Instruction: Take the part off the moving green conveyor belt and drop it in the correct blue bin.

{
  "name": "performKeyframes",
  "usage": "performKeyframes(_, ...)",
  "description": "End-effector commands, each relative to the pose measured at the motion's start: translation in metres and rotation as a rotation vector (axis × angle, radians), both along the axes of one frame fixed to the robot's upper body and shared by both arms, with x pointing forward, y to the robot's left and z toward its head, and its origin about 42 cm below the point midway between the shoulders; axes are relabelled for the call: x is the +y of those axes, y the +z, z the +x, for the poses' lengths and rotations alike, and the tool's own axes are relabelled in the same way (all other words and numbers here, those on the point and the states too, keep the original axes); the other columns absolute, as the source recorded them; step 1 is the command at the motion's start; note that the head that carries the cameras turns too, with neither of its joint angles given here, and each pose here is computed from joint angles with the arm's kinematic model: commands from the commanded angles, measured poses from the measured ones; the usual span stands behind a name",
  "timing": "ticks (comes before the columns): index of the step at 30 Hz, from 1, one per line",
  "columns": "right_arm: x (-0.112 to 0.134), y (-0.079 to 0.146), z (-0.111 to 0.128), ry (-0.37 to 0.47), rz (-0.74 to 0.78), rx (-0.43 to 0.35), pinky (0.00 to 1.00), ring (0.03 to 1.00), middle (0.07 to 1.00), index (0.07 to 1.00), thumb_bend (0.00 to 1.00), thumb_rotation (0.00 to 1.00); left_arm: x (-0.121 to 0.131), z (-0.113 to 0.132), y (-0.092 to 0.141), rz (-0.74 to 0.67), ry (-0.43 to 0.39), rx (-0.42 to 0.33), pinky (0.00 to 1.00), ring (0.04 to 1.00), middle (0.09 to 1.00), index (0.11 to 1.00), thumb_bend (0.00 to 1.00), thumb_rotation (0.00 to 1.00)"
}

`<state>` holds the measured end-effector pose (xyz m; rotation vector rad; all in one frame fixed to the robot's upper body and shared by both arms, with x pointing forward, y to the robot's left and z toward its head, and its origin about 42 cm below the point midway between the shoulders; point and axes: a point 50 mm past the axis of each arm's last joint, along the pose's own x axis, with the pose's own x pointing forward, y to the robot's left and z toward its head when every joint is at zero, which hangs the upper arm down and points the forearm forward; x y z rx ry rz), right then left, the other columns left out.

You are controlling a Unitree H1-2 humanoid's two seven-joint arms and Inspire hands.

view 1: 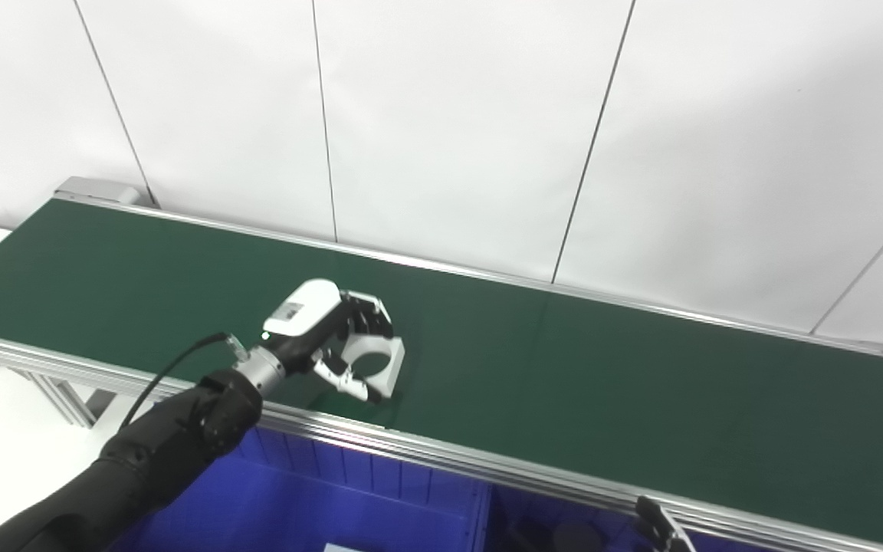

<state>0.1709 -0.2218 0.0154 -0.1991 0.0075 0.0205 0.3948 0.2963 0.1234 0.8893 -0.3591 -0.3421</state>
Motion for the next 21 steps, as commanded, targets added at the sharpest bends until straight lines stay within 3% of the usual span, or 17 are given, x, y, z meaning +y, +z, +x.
performKeyframes(1,0.001,0.008,0.003,0.008,0.016,-0.067,0.79,0.852,0.870,0.857,0.61,0.00,0.001,0.001,0.017,-0.081,-0.013,-0.017,0.33,0.426,0.496,0.530,0.47,0.00)
performKeyframes(10,-0.001,0.006,0.004,0.021,0.017,-0.060,0.80,0.854,0.866,0.855,0.61,0.00,-0.002,-0.028,0.034,-0.271,-0.069,0.061,0.35,0.431,0.475,0.521,0.48,0.00)
performKeyframes(18,0.001,0.007,0.002,0.024,0.008,-0.060,0.79,0.854,0.865,0.850,0.61,0.00,0.000,-0.068,0.035,-0.414,-0.144,0.218,0.35,0.434,0.484,0.507,0.48,0.00)
performKeyframes(21,-0.001,0.006,0.001,0.029,-0.001,-0.059,0.78,0.848,0.862,0.853,0.61,0.00,0.001,-0.082,0.032,-0.386,-0.163,0.271,0.35,0.434,0.480,0.504,0.48,0.00)
